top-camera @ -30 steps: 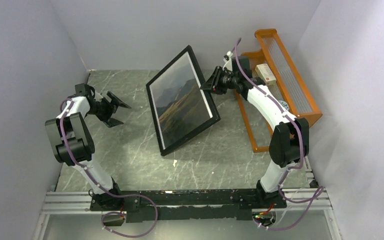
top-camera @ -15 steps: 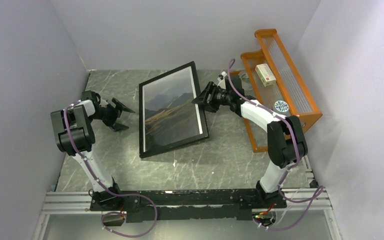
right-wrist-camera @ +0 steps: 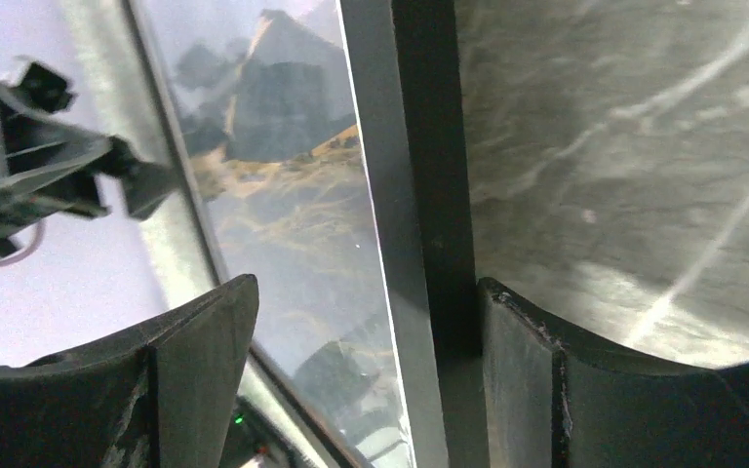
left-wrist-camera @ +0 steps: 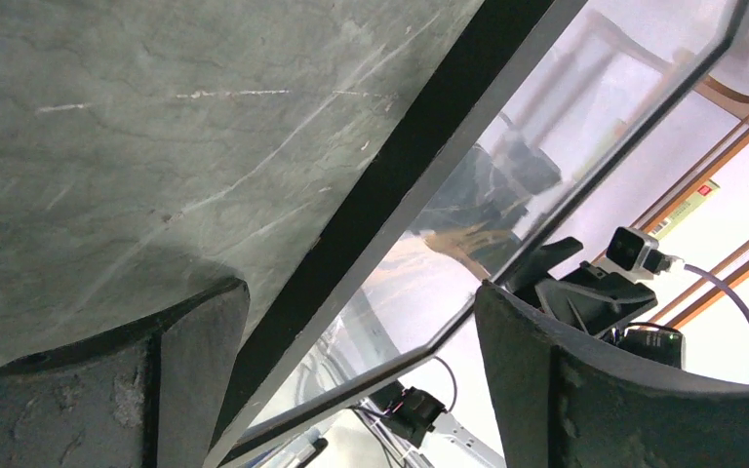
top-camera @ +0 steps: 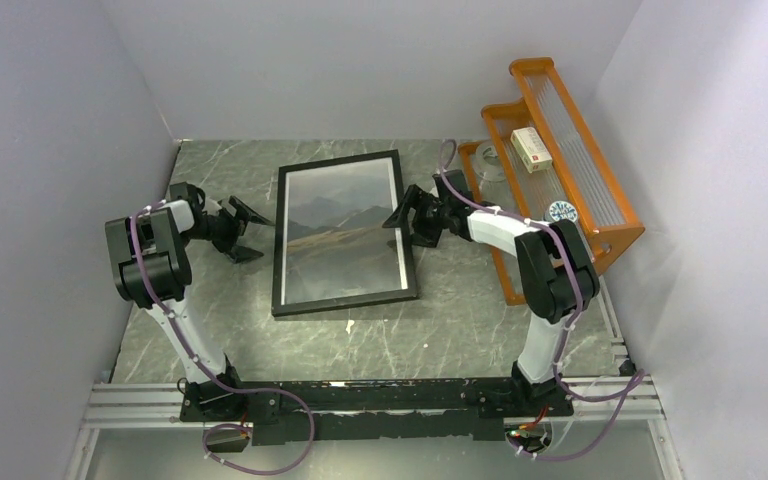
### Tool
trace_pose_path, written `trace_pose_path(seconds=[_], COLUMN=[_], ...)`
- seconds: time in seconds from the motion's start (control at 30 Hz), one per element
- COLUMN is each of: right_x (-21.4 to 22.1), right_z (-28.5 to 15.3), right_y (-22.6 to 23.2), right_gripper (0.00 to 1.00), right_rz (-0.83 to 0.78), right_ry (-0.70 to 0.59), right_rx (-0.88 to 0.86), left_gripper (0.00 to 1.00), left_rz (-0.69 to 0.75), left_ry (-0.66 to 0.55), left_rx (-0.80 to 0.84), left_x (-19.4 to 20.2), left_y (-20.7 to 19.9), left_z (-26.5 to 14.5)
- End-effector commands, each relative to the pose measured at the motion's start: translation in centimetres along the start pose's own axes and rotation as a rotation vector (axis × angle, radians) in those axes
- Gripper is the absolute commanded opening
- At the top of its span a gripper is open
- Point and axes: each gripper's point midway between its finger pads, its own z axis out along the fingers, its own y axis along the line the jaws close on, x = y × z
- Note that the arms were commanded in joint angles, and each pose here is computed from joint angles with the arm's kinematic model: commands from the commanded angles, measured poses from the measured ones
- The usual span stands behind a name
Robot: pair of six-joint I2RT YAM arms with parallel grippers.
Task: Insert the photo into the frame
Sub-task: Turn over the photo frame at the center of the board, then reset both arms
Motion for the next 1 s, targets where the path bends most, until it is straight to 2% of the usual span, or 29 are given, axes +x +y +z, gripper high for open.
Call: trace_pose_path(seconds=[0.0, 0.3, 0.43, 0.7, 0.83, 0.97], right_x=[-1.9, -2.1, -2.9, -4.6, -5.3, -5.5], right_z=[-0.1, -1.5, -3.9, -13.7, -20.8, -28.0], right_y=[-0.3, -3.8, -3.3, 0.4, 2.1, 3.2], right_gripper=[0.84, 0.86, 0.85, 0.83, 0.83, 0.83], right_rz=[-0.091, -0.153, -0.204, -0.303, -0.324, -0.319], right_ry=[-0.079, -0.142, -0.213, -0.438, -0.615, -0.815], right_rx=[0.128, 0.395, 0.475, 0.532, 0.527, 0.511], left_gripper=[0.93, 0.92, 0.92, 0.93, 0.93, 0.94], left_rz=[0.026, 0.090, 0.159, 0.478, 0.595, 0.664], left_ry=[-0.003, -0.057, -0.127, -0.306, -0.399, -0.528], left_rx=[-0.122, -0.190, -0.235, -0.243, -0.188, -0.183], left_x=[0.2, -0.2, -0.5, 2.0, 4.6, 6.7], left_y=[2.7, 2.1, 0.8, -6.8, -9.7, -10.7], left_z=[0.9, -0.9, -2.7, -8.6, -11.7, -15.7])
